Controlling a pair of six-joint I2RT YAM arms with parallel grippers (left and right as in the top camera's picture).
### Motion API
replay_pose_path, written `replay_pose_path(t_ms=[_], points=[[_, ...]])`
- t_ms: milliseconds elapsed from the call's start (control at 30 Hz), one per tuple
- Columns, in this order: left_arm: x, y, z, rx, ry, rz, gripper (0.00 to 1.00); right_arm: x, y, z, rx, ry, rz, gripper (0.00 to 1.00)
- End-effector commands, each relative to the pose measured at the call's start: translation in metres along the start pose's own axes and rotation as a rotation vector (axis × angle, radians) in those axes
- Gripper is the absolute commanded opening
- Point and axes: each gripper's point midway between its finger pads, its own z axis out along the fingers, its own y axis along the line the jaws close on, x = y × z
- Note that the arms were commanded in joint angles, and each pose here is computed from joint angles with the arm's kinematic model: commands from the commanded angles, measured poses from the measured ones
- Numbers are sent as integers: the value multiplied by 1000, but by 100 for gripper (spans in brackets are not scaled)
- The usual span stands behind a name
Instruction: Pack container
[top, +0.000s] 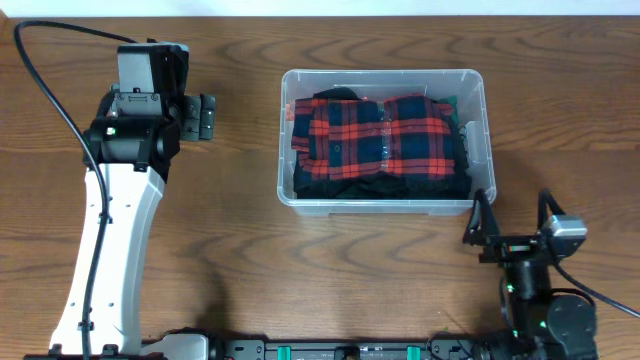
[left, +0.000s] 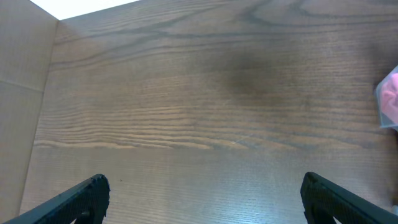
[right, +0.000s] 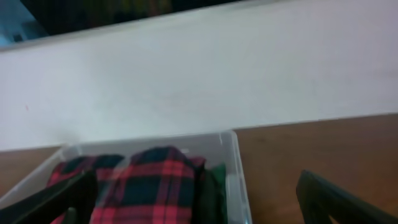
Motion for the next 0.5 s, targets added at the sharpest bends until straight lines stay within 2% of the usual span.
replay_pose_path(t_ms=[0,467], points=[[-4,5,-5,-13,-14,-13,98,16,1,2,-23,-21,15,99],[-4,5,-5,-13,-14,-13,98,47,-13,9,-19,-24,-49,99]])
